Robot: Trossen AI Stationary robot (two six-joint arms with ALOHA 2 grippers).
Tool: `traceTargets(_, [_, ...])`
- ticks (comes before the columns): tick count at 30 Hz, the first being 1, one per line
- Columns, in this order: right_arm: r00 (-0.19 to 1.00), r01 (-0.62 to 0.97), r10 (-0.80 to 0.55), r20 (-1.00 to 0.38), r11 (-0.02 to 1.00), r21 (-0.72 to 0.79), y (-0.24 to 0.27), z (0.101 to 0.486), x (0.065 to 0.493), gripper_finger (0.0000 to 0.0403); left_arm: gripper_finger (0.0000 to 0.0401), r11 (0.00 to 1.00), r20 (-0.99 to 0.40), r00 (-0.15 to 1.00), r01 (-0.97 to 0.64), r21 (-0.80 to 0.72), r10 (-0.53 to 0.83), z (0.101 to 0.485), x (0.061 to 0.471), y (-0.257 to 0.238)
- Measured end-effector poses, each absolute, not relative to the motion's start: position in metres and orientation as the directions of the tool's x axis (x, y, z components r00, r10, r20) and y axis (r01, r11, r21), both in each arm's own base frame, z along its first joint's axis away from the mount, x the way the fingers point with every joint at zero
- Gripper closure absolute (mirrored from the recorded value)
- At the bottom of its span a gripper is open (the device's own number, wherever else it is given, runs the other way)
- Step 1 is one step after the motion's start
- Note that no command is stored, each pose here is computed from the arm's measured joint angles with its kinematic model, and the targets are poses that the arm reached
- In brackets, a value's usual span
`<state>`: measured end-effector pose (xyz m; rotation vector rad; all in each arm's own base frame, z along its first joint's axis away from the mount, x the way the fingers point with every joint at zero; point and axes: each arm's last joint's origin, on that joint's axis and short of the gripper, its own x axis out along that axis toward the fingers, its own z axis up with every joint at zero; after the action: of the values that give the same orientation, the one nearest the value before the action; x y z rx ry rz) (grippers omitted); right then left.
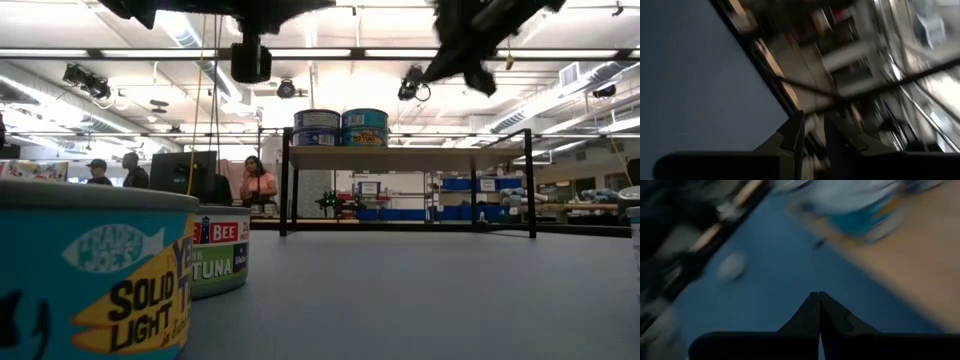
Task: Stack canned seafood by type on shelf
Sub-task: Put the green tuna on the shelf
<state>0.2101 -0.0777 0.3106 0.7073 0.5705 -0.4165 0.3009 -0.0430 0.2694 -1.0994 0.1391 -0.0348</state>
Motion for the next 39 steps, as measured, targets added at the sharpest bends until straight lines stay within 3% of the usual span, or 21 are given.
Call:
traceTargets(6, [0.753,0.329,0.147,-0.641,0.76,0.561,-0.02,0.316,0.19,0.0395,0.0323,0.42,-0.124,0.904,0.067,-0.905,-0.409,0.267,0.294,-0.072])
traceTargets(13, [0.697,0.327,0.153,-0.701,0.801,0.501,0.031,0.289,0.19,0.0395,0.034,0.393,-0.286,0.774,-0.052,-0.918,-0.565,0.252,0.267,-0.134])
traceTargets(17, [0.691,0.346,0.131,-0.711,0.804,0.484,0.045,0.27,0.197,0.0395,0.0363,0.425,-0.34,0.786,-0.11,-0.898,-0.516,0.247,0.248,-0.164])
traceTargets(22, [0.696,0.33,0.155,-0.701,0.798,0.505,0.056,0.251,0.208,0.039,0.0394,0.495,-0.455,0.828,-0.261,-0.829,-0.327,0.235,0.228,-0.181])
traceTargets(27, [0.694,0.318,0.167,-0.7,0.802,0.506,0.061,0.238,0.216,0.0393,0.0398,0.567,-0.613,0.75,-0.4,-0.72,-0.249,0.221,0.218,-0.189])
traceTargets(33, [0.669,0.321,0.169,-0.724,0.812,0.486,0.066,0.229,0.222,0.0391,0.0399,0.723,-0.693,0.693,-0.372,-0.582,-0.201,0.234,0.235,-0.208])
traceTargets(39, [0.653,0.322,0.168,-0.738,0.821,0.472,0.069,0.223,0.225,0.0389,0.04,0.775,-0.721,0.661,-0.338,-0.534,-0.209,0.222,0.26,-0.23])
